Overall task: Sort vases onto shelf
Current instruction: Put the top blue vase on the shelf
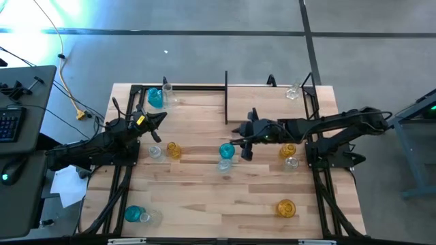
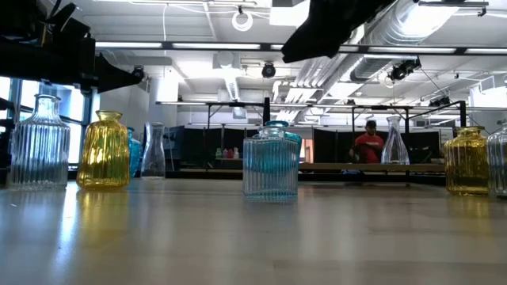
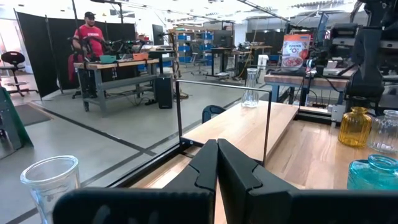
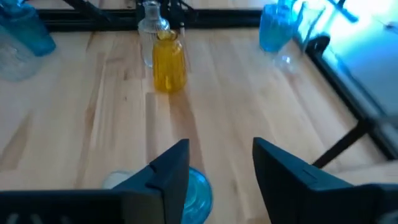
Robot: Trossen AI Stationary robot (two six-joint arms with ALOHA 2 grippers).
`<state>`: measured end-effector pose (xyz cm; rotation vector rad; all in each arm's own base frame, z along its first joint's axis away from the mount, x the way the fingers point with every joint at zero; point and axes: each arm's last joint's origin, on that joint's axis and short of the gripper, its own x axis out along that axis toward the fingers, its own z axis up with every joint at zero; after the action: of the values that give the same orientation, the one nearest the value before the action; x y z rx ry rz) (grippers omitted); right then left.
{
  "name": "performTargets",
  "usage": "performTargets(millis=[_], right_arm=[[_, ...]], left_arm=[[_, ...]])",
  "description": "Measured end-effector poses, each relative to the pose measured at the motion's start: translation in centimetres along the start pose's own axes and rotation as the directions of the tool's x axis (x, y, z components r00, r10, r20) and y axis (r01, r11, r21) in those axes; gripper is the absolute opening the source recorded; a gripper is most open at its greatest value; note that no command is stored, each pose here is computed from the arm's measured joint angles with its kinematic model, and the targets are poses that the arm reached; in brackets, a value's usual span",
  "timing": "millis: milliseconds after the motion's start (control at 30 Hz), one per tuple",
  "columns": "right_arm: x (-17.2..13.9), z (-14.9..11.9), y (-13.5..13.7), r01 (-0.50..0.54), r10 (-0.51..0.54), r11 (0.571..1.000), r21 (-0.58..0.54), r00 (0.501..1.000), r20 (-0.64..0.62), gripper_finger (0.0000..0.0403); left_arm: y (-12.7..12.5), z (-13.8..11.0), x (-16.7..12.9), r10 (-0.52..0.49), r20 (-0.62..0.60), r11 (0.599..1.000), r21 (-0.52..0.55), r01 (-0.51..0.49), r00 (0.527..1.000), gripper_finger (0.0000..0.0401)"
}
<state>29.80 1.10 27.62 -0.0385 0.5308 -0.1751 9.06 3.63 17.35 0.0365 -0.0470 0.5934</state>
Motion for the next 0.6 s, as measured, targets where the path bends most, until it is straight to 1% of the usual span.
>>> performTargets(millis=[67,133,233,300,333,400,500,567,600], right_arm=[[0.2,0.1,-0.3,-0.024,0.024,1.0,-0.021,1.0,0.01,0.0139],[0.3,0.1,-0.7,-0.062,0.062,0.997,-0.05,0.998,0.008,0.011],[0.7,-0.2,-1.1,-0.115,0.123,0.987,-0.112,0.99,0.067,0.005],[1.0,-0.3,-1.7,-0.16,0.179,0.977,-0.137,0.974,0.139,0.0015],[1.2,-0.3,-2.1,-0.179,0.204,0.973,-0.145,0.962,0.183,0.0008],[1.4,-0.7,-2.8,-0.208,0.24,0.966,-0.154,0.943,0.23,0.0017],[1.6,-1.1,-4.1,-0.195,0.23,0.969,-0.151,0.936,0.267,0.0028],[1.6,-1.1,-5.0,-0.167,0.206,0.973,-0.157,0.94,0.273,0.0026],[1.7,-1.2,-5.4,-0.152,0.192,0.975,-0.16,0.943,0.272,0.0024]], left_arm=[[0.0,0.0,0.0,0.0,0.0,1.0,0.0,0.0,1.0,0.0001],[0.0,0.0,0.0,0.0,0.0,1.0,0.0,0.0,1.0,0.0001],[0.0,0.0,0.0,0.0,0.0,1.0,0.0,0.0,1.0,0.0001],[0.0,0.0,0.0,0.0,0.0,1.0,0.0,0.0,1.0,0.0001],[0.0,0.0,0.0,0.0,0.0,1.0,0.0,0.0,1.0,0.0001],[0.0,0.0,0.0,0.0,0.002,1.0,-0.001,0.0,1.0,0.0001],[0.0,0.1,0.0,0.0,0.01,1.0,-0.012,0.0,1.0,0.0001],[0.0,0.3,0.0,0.001,0.026,0.998,-0.06,0.001,1.0,0.0001],[0.0,0.5,0.0,-0.001,0.05,0.994,-0.108,0.007,0.999,0.0001]])
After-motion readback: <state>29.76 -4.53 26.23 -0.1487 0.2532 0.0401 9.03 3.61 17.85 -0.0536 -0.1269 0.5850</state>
